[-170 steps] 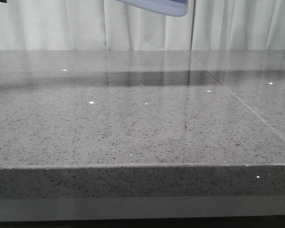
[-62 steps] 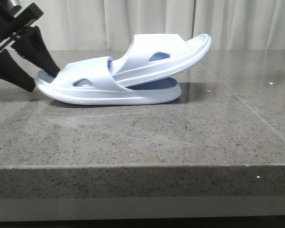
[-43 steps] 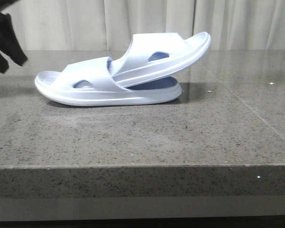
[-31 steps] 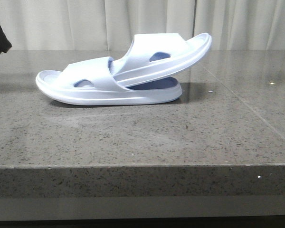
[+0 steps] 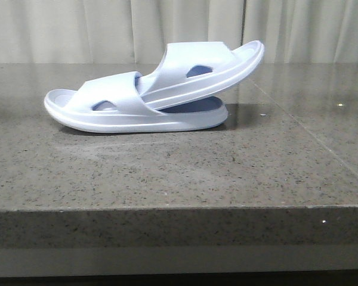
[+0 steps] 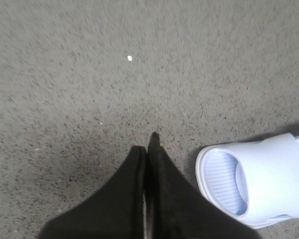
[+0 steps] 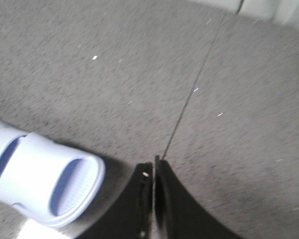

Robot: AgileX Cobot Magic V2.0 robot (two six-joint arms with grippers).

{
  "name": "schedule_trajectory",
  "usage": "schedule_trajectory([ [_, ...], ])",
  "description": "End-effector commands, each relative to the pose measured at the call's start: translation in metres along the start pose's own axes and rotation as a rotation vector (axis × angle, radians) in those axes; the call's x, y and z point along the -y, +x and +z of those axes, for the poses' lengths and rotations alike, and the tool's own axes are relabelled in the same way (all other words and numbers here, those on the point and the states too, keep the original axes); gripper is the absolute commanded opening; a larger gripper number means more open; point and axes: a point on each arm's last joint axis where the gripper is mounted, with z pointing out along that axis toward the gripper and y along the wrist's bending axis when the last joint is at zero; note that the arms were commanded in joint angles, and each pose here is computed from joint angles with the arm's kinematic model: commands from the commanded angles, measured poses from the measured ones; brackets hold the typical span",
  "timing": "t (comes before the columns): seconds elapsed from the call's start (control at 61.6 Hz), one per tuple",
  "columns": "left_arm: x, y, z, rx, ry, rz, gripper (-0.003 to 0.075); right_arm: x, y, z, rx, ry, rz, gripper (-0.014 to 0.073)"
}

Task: Insert blue slippers together front up
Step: 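Open the left gripper and withdraw both grippers upward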

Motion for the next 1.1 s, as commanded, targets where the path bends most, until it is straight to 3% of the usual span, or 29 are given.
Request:
schedule_trajectory([
  [0.0,0.008,-0.002,-0.035,0.183,-0.036,0.008,-0.002,-0.01,-0.012,-0.048,0.185,0.068,-0.045,-0.0075],
  [0.292,0.019,0.037,-0.081,0.386,-0.122,0.062,-0.002,-0.02,0.024,-0.082,0.378,0.164,-0.086,-0.0059],
  [0.536,0.034,0.079,-0.106,0.536,-0.141,0.125,-0.0019,-0.03,0.094,-0.096,0.52,0.25,-0.105,-0.0059],
  [0.861,0.04,0.161,-0.095,0.601,-0.134,0.165,-0.0019,-0.04,0.199,-0.089,0.584,0.304,-0.078,-0.0059],
  [1.088,0.041,0.209,-0.101,0.694,-0.138,0.172,-0.0019,-0.046,0.247,-0.09,0.635,0.324,-0.079,-0.0059],
])
